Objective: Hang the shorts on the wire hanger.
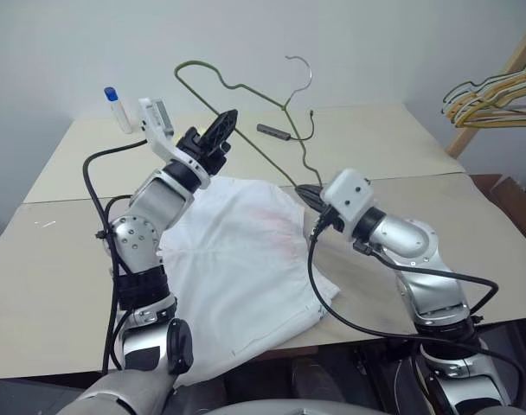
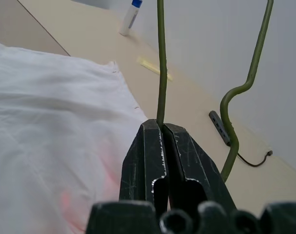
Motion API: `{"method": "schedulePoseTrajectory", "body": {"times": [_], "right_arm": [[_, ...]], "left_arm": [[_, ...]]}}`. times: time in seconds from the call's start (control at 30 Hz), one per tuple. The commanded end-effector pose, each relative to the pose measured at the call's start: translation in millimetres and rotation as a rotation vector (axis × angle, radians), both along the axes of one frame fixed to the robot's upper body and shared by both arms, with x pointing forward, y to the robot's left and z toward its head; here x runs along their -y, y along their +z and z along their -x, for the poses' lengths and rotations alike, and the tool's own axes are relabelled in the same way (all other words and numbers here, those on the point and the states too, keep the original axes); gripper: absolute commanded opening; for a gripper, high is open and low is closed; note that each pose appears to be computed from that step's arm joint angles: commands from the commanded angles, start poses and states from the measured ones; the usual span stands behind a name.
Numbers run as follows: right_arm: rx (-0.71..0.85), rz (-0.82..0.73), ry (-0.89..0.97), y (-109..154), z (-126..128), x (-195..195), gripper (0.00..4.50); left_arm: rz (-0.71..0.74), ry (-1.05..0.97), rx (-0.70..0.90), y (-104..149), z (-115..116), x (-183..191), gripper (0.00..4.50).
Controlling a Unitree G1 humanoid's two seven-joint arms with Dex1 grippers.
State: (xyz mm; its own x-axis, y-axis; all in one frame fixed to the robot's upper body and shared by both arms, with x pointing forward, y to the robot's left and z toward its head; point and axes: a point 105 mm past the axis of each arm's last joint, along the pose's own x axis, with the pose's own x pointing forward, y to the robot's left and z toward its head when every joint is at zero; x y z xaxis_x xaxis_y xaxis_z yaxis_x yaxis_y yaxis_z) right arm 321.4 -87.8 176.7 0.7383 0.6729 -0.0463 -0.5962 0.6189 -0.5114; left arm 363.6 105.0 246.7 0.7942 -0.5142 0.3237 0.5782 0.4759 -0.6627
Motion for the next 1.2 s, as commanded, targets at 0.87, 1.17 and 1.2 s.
{"method": "schedulePoseTrajectory", "body": {"times": [0.87, 1.17, 1.2], "right_arm": [[-0.490, -0.122, 0.470, 28.5, 60.2, 41.3, 3.97], [-0.801, -0.284, 0.672, 46.0, 61.6, 26.0, 3.97], [-0.809, -0.286, 0.691, 48.1, 63.3, 22.5, 3.97]], "left_arm": [[-0.072, -0.485, 0.573, 55.0, 78.9, -47.4, 0.00], [-0.004, -0.709, 0.673, 57.1, 100.5, -54.7, 0.00], [-0.008, -0.703, 0.681, 56.7, 99.9, -52.5, 0.00]]}}
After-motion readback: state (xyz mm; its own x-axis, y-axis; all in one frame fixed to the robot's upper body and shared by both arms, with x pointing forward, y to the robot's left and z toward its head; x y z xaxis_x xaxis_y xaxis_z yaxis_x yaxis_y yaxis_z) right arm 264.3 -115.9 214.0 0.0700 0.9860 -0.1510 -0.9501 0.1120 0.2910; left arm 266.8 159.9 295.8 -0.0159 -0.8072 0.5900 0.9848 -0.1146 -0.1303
